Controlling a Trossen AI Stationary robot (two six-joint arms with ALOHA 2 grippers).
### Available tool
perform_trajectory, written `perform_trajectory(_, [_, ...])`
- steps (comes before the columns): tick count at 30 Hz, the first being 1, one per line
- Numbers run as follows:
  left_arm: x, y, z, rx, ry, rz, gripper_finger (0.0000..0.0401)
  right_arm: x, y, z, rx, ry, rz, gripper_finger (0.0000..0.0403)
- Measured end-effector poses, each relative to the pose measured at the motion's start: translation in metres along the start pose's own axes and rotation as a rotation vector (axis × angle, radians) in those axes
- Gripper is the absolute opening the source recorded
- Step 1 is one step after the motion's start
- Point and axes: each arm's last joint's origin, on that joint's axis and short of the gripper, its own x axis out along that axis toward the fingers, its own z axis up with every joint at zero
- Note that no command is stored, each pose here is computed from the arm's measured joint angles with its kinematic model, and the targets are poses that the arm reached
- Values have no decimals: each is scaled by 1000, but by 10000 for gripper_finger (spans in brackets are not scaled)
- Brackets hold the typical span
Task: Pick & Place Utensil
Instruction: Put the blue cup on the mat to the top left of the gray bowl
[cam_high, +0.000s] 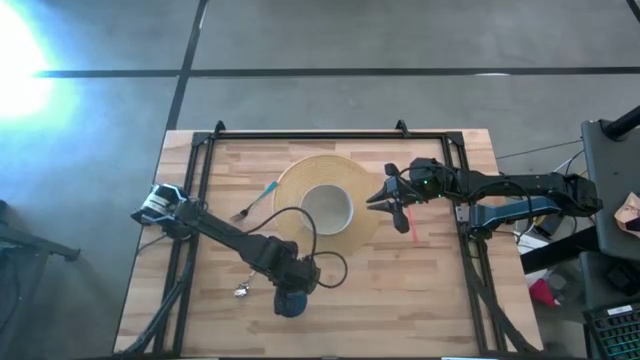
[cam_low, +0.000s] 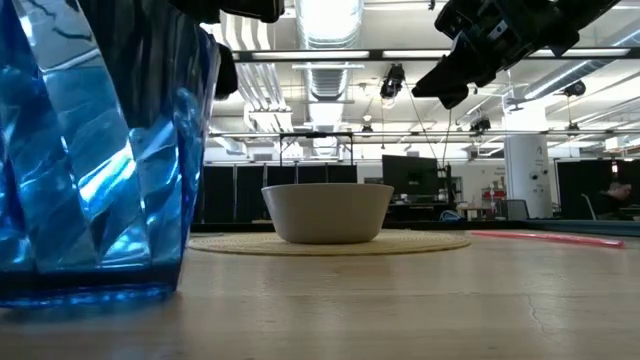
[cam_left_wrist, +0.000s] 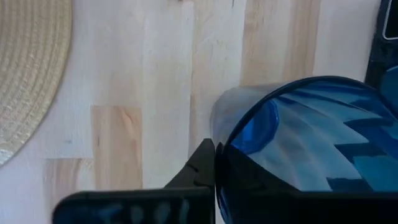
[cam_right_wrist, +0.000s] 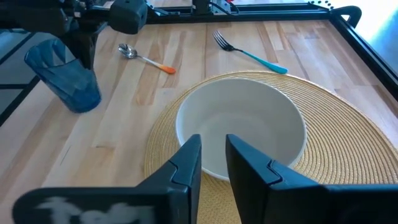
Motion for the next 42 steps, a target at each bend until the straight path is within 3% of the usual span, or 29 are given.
perform_trajectory(10, [-13, -1, 0, 33, 23, 24, 5, 0, 0, 0, 0, 0, 0, 66])
perform_trajectory(17, [-51, 3, 0, 77, -36, 73, 4, 0, 0, 0, 1, 1, 0, 78])
perform_trajectory(32, [-159, 68, -29, -45, -330, 359, 7, 0, 0, 0, 0, 1, 0, 74])
perform_trajectory(42, [-197, 113, -42, -195, -454, 483, 7, 0, 0, -1, 1, 3, 0, 59])
